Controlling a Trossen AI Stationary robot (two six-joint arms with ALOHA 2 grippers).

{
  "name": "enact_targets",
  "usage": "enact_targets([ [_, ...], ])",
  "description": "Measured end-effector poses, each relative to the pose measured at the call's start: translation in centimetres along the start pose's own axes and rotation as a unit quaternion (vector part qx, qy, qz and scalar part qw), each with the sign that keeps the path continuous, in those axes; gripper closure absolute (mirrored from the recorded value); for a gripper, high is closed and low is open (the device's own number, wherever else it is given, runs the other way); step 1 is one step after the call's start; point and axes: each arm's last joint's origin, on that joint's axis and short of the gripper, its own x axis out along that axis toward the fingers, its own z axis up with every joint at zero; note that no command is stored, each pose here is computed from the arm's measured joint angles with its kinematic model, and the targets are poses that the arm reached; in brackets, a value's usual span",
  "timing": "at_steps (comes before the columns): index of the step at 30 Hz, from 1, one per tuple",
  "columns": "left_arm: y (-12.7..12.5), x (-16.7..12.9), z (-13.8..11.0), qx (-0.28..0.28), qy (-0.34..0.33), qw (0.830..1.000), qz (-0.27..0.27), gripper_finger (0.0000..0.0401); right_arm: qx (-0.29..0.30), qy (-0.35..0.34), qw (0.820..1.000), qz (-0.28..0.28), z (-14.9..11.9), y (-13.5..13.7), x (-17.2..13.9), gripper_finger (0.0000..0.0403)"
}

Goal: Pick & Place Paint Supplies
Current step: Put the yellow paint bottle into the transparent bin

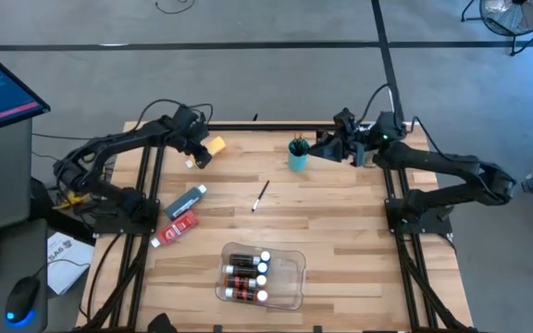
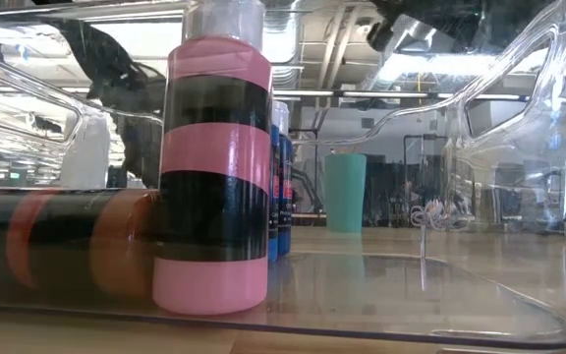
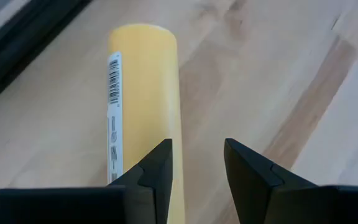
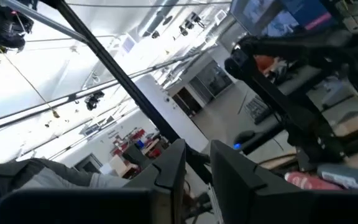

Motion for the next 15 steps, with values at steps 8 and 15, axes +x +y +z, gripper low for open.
enact_targets([
  [8,0.3,0.1,-0.1,0.055,0.014,0.997,0.048,0.0285,-0.048,-0.014,0.999,0.014,1.8,0.9,0.7,0.0333],
  [15,1.6,-0.3,-0.7,0.039,0.024,0.997,0.067,0.0282,-0.057,-0.027,0.998,-0.002,2.6,0.7,0.0,0.0332],
])
